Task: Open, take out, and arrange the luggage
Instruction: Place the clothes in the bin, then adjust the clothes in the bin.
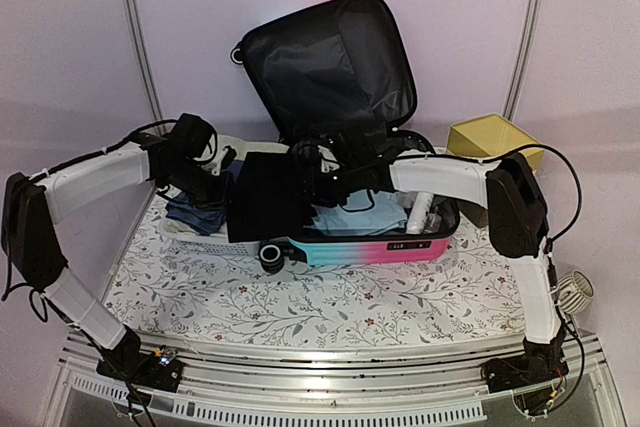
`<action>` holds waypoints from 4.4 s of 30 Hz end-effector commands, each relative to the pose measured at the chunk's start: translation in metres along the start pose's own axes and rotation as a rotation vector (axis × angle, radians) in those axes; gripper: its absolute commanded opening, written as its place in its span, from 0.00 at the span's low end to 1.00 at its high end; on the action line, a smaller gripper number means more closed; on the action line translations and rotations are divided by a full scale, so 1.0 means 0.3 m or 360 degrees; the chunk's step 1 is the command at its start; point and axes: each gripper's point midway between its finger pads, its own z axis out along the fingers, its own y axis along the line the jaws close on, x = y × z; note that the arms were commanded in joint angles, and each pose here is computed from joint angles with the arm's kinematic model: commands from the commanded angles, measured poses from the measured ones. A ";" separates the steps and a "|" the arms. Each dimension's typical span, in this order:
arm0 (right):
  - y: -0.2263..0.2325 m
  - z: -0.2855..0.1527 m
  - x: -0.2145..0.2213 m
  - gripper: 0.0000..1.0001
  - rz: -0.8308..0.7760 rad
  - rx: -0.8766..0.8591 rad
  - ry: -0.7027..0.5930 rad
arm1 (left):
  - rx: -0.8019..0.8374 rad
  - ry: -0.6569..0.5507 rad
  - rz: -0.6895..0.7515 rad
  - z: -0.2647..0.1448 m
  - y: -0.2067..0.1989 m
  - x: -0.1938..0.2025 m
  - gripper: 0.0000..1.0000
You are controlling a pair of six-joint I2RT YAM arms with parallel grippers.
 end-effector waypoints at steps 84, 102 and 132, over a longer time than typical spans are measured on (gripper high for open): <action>-0.137 -0.314 -0.051 0.43 -0.0052 0.0122 -0.0335 | -0.0422 -0.0569 -0.0189 -0.133 0.499 -0.465 0.53; -0.062 -0.478 0.008 0.41 -0.0119 -0.0124 -0.0500 | 0.0420 -0.0898 -0.0201 0.068 0.212 -0.264 0.00; -0.144 -0.837 0.086 0.41 -0.0213 0.0115 -0.0942 | 0.0261 -0.0646 -0.0243 0.505 0.236 -0.321 0.00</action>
